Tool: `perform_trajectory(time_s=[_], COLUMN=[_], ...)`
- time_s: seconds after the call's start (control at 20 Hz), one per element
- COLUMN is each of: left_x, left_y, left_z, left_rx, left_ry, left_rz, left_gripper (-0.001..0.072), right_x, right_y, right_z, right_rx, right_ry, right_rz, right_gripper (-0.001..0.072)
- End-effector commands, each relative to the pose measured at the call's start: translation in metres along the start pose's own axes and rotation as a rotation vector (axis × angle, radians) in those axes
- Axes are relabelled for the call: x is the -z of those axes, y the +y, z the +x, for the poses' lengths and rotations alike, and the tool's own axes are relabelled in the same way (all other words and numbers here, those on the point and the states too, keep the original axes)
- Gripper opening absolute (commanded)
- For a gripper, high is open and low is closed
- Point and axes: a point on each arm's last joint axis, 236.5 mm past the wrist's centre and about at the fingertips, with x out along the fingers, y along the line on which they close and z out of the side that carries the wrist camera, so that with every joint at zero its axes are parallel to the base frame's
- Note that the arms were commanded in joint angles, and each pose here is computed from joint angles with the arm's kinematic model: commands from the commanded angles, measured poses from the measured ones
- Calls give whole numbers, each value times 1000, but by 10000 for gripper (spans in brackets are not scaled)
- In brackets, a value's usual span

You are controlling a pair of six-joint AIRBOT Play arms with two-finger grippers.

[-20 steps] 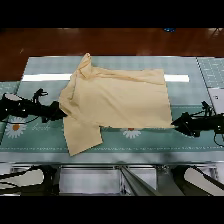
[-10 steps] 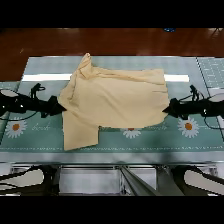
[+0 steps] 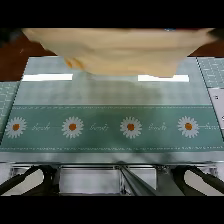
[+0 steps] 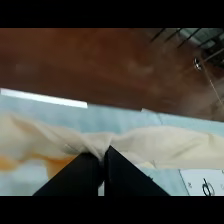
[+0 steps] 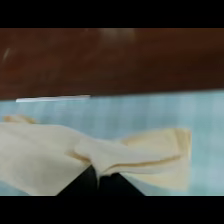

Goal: Fold the shirts.

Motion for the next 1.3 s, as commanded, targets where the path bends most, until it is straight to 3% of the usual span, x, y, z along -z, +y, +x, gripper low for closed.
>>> perform_trajectory(time_s=[0.0, 0.25, 0.45, 0.55, 0.65, 0.85, 1.25], left_x=[-79, -72, -44, -33, -16, 7, 111], left_y=[-119, -182, -191, -198, -200, -154, 61], left_z=[-88, -187, -248, -272, -271, -218, -45], left_rx=[36, -166, -412, -465, -426, -371, -423], left_ry=[-290, -451, -487, -509, -450, -264, 283], left_rz=[291, 551, 686, 722, 733, 642, 212], left_gripper=[24, 24, 24, 24, 24, 24, 24], right_x=[-68, -52, -17, 1, 12, 39, 161], right_y=[64, 108, 112, 107, 105, 84, -10], right_z=[-118, -221, -253, -255, -252, -205, -1], right_rx=[70, 174, 242, 264, 265, 216, 36], right_ry=[-290, -445, -406, -347, -304, -152, 264], right_rz=[-196, -316, -305, -285, -270, -196, 85], right_gripper=[24, 25, 24, 25, 25, 25, 24])
